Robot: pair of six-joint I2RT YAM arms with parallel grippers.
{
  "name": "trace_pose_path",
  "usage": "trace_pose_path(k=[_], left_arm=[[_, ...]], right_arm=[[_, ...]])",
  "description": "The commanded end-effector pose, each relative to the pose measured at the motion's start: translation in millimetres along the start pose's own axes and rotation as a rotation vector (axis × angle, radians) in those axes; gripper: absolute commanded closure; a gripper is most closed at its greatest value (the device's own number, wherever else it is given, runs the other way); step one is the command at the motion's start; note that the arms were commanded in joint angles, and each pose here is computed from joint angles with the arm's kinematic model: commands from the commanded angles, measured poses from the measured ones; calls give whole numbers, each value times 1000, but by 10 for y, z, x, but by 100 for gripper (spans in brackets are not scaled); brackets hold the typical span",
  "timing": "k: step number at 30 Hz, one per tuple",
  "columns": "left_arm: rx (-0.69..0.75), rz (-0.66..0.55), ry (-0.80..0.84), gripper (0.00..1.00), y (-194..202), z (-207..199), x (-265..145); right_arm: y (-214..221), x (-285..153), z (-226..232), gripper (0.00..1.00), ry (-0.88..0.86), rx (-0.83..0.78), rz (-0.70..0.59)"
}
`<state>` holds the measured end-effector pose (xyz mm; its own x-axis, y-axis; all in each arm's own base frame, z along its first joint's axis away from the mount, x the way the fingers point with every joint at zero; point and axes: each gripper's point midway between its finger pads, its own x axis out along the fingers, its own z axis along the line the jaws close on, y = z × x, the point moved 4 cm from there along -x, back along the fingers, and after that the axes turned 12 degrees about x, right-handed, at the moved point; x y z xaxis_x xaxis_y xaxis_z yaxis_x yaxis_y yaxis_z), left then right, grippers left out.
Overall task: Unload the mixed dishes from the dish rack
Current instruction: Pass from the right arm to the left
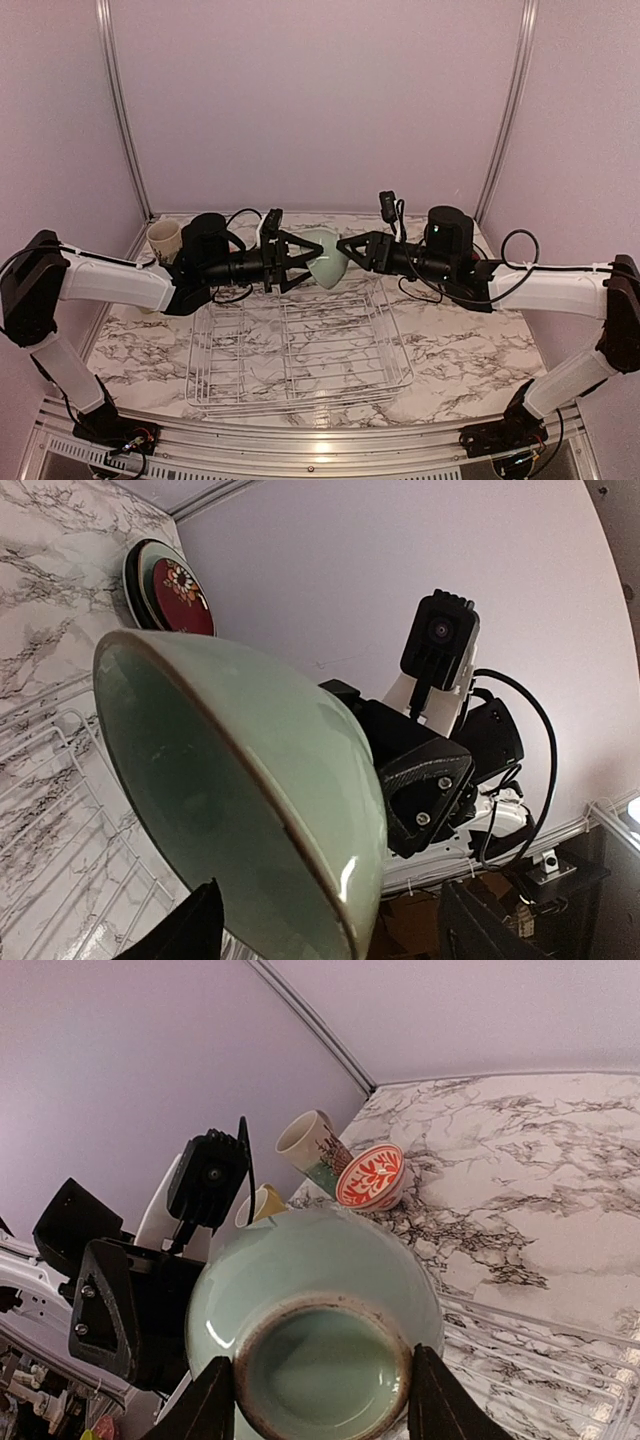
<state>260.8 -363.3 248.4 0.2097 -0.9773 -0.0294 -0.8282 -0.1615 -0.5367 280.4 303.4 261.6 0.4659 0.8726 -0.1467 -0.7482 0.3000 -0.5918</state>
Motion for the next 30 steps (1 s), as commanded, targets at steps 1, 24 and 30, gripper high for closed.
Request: trace_pose_path(k=[1,24,30], left_arm=[[8,-29,139,33,-112,-252,55],[11,-30,166,100,-140,-290,95],[105,-2,55,100,-197,-286,94]], right_arm=[[-169,-53,325,80,-161,-16,-72],[-141,-65,319,76,-188,-9,-73],[-164,-112,315,31,-154,-33,-87]])
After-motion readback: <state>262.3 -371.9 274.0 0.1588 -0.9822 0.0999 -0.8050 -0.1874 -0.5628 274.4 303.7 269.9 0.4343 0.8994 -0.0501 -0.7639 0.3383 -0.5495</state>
